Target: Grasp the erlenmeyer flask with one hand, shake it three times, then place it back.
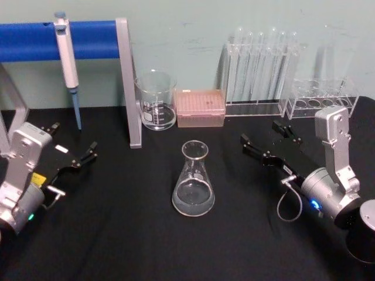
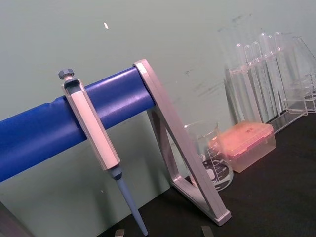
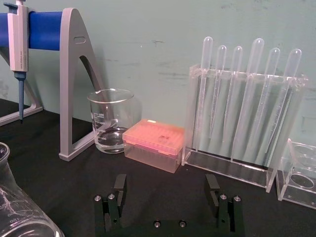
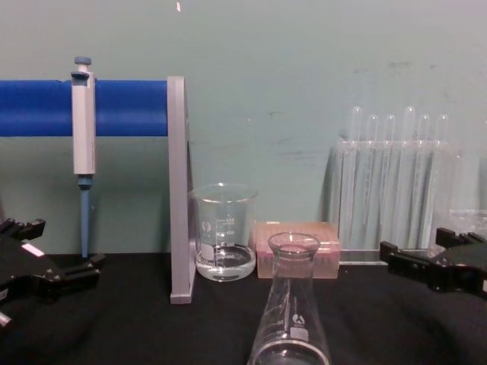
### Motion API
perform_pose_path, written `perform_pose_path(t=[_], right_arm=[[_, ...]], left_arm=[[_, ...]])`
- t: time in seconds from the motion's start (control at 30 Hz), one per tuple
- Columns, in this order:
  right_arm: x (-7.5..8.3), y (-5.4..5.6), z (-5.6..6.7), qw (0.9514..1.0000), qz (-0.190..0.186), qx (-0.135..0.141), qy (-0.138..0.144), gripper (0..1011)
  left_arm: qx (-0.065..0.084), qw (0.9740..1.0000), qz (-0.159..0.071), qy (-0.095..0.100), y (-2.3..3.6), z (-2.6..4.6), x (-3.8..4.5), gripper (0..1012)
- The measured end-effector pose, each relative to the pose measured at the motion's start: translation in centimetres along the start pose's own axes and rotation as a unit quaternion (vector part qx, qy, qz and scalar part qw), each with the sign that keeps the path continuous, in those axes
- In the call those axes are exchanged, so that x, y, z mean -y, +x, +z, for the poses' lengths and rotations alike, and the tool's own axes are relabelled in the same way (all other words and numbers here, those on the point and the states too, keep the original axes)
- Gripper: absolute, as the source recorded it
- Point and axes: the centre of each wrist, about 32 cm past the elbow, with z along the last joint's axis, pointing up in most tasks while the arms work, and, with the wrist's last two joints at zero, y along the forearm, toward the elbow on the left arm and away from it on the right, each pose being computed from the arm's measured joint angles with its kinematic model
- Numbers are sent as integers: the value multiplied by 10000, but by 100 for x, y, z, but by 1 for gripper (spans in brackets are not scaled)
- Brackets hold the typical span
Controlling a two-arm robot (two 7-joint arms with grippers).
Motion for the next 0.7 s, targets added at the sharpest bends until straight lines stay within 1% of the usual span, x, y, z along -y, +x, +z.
perform_pose_path(t=[0.7], right_arm=[[2,-1,3,10000,11,-7,6,1000]], left_arm=[[0,10000,0,0,0,0,0,1001]])
